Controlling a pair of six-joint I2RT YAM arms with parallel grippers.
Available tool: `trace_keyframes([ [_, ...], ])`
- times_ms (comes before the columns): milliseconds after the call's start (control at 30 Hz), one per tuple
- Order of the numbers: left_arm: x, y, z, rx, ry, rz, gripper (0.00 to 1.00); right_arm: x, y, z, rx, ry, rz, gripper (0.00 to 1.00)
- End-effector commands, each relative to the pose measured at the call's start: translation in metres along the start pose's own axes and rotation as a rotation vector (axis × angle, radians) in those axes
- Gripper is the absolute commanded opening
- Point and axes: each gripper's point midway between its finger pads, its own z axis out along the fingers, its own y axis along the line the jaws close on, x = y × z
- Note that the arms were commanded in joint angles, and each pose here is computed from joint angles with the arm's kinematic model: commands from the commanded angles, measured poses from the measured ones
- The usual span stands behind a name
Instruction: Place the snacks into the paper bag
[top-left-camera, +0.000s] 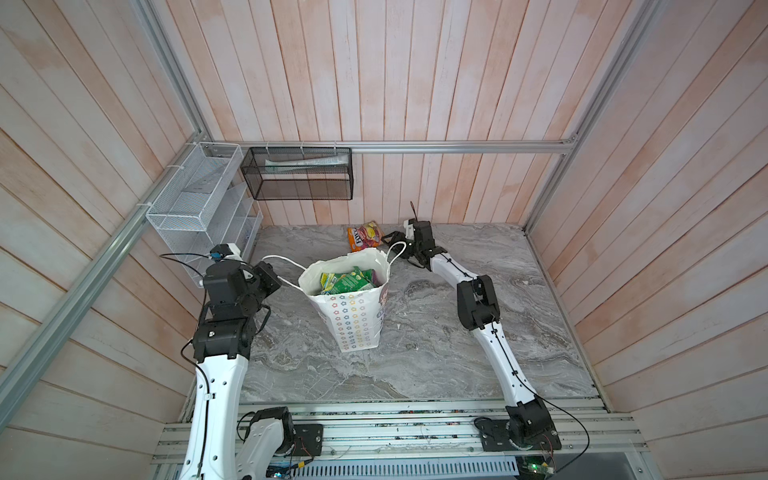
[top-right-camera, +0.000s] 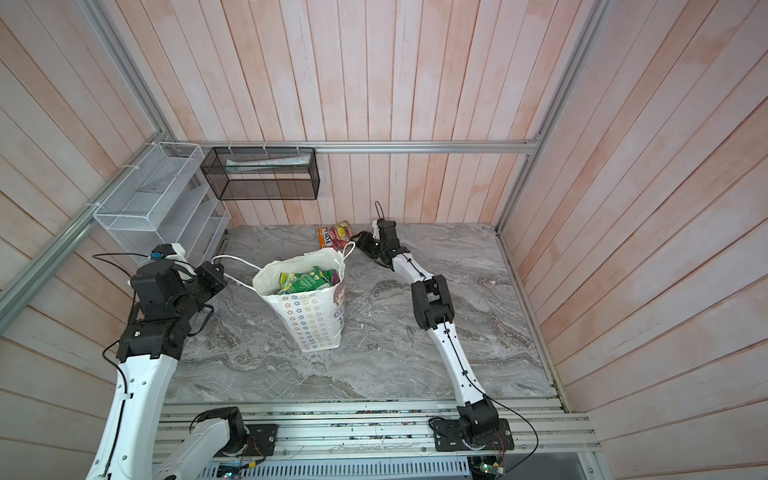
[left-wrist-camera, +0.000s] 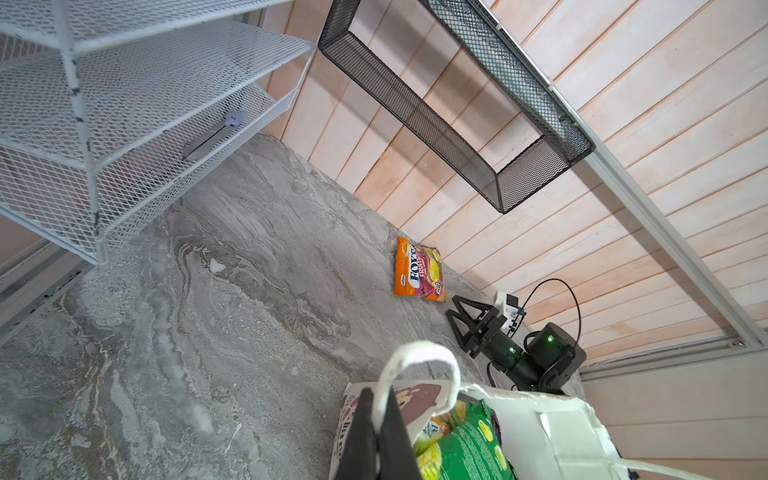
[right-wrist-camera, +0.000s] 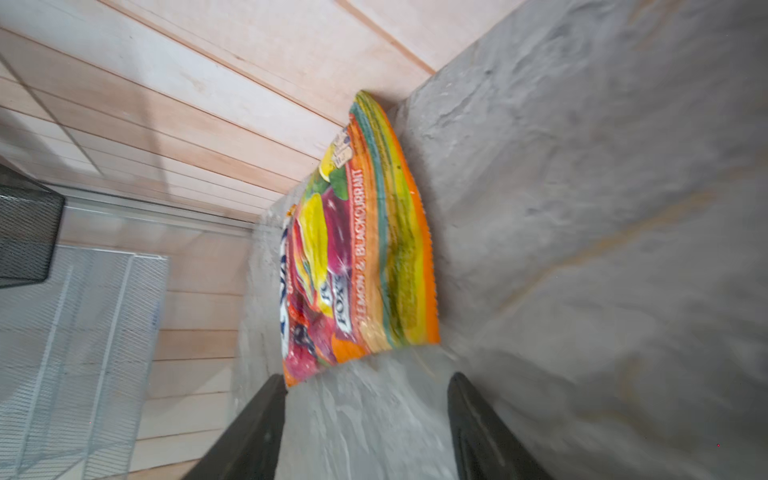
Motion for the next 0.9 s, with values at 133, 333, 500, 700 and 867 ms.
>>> trace_keyframes([
  [133, -0.005, -0.016, 0.005, 0.109, -0.015, 0.028, 0.0, -0.07, 0.139, -0.178, 0.084, -0.284, -0.298, 0.73],
  [333, 0.003, -0.031, 0.011, 0.211, 0.021, 0.025, 0.0, -0.011, 0.197, -0.286, -0.003, -0.308, -0.357, 0.87],
  [500, 0.01, -0.041, 0.016, 0.283, 0.055, 0.005, 0.0, 0.064, 0.239, -0.326, 0.002, -0.286, -0.47, 0.9],
  [700, 0.012, -0.048, 0.014, 0.318, 0.065, 0.006, 0.0, 0.119, 0.271, -0.331, -0.001, -0.261, -0.533, 0.92],
  [867, 0.01, -0.05, 0.009, 0.312, 0.043, 0.025, 0.0, 0.13, 0.271, -0.304, -0.003, -0.212, -0.519, 0.78],
])
